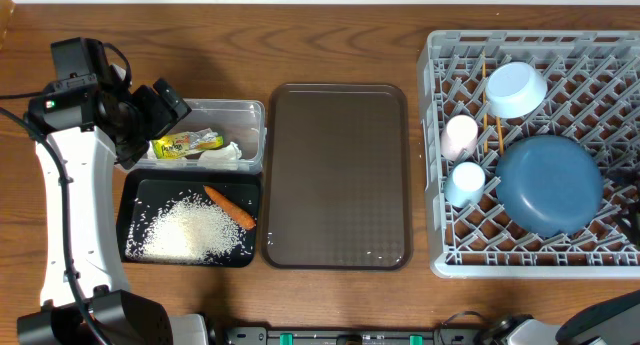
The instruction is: Sort waste into correct bins and load items into the dishwasher rack
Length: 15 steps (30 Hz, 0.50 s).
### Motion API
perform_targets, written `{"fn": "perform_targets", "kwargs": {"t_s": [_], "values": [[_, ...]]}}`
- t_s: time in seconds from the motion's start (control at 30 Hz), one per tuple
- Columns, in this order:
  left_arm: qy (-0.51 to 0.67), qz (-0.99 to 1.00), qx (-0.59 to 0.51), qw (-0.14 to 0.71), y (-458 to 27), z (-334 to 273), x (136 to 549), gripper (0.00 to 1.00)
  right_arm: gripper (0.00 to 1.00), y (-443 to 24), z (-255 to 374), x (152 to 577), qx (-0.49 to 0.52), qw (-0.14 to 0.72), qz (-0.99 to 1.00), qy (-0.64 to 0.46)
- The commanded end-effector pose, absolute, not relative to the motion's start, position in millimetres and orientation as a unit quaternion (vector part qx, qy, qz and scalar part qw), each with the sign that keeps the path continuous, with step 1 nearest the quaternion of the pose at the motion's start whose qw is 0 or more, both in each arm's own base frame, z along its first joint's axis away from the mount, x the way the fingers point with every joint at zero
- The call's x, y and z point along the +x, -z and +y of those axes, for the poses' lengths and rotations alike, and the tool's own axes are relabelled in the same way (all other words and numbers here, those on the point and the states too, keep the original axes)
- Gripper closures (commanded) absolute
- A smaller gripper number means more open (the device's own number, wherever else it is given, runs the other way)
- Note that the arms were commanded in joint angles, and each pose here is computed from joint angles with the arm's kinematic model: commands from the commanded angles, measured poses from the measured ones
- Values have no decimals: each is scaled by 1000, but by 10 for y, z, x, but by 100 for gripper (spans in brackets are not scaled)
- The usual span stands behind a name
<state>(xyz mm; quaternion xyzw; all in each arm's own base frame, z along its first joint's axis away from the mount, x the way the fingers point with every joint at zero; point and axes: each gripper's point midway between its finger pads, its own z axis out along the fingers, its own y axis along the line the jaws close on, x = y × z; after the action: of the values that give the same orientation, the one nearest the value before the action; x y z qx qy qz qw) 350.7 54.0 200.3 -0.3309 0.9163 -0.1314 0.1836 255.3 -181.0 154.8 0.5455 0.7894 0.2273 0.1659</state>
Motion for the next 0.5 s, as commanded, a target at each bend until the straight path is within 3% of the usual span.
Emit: {"fn": "perform_targets", "kwargs": {"t_s": [0.0,0.1,0.47], "values": [[127,918,-327,184,-2003,563,3494,2,11,-1900,-1398,2865,398,238,829,-311],[127,918,-327,184,-2003,563,3494,2,1,-1990,-1205,2998,339,254,850,-314],[127,918,-327,184,-2003,563,3494,2,1,-1924,-388,3370,132,217,960,-113]]}}
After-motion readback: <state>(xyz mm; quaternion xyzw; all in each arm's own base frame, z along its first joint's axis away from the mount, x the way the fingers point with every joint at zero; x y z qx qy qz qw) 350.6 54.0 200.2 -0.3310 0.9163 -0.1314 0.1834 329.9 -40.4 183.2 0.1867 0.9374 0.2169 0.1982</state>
